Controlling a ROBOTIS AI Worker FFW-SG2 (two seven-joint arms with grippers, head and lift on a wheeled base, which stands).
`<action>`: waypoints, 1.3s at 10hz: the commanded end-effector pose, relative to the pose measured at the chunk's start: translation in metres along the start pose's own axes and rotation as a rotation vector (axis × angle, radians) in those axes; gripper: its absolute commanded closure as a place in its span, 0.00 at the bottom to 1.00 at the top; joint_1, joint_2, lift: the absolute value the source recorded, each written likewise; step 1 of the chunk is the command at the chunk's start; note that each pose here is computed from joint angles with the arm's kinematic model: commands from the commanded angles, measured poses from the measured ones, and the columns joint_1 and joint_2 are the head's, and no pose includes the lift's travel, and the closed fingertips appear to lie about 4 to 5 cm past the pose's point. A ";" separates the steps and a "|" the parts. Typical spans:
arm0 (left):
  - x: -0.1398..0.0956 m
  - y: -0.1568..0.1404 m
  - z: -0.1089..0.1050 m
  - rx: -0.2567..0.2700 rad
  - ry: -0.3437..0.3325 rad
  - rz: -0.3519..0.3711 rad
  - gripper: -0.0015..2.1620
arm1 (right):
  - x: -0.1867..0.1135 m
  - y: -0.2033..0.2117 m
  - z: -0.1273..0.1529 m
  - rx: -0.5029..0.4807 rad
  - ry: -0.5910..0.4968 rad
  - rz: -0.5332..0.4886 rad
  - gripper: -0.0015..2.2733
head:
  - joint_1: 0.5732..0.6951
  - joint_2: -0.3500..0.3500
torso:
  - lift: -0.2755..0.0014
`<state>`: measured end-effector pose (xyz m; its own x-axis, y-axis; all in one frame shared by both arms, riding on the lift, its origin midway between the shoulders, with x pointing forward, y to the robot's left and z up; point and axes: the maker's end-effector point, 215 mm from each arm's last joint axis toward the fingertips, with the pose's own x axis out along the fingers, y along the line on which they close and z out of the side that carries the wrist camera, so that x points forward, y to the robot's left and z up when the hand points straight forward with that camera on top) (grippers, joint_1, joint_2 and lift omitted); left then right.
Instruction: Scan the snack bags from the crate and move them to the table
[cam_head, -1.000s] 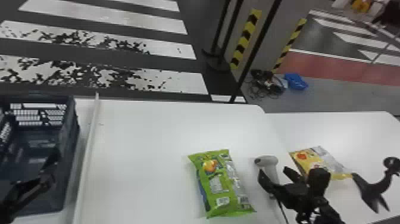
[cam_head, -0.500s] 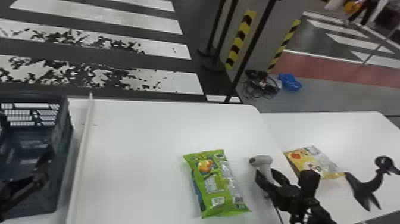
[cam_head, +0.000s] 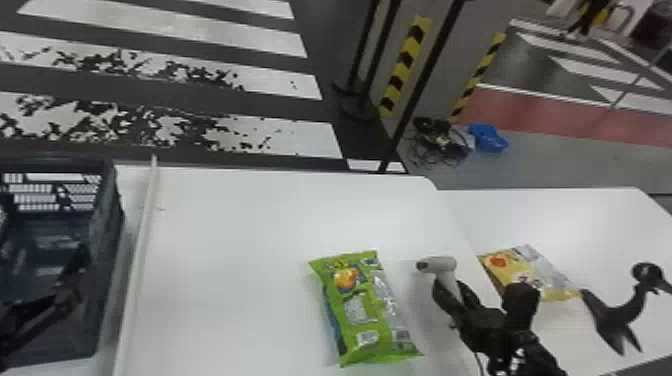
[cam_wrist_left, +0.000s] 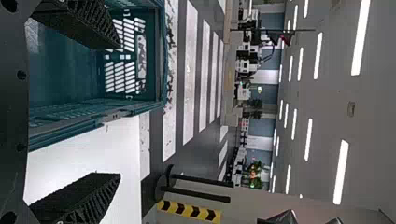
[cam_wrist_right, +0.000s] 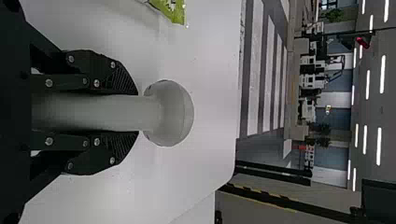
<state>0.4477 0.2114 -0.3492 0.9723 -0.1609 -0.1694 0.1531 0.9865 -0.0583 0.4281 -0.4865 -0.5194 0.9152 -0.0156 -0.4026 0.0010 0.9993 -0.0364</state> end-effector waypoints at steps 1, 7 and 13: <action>0.001 0.000 0.001 0.002 -0.002 0.000 0.00 | -0.014 0.004 0.010 0.019 -0.026 -0.005 0.94 | 1.00 0.01 | 0.65; 0.003 -0.001 0.010 -0.006 -0.018 -0.007 0.00 | -0.087 0.009 0.039 0.079 -0.133 -0.061 0.94 | 1.00 0.00 | 0.65; 0.000 -0.001 0.017 -0.014 -0.047 -0.007 0.00 | -0.146 0.035 0.029 0.145 -0.125 -0.048 0.94 | 1.00 0.00 | 0.65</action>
<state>0.4503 0.2110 -0.3334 0.9781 -0.1658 -0.1261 0.1577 0.9849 -0.0719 0.3121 -0.4520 -0.4364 0.9569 -0.0688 -0.2821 0.0949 0.9923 0.0800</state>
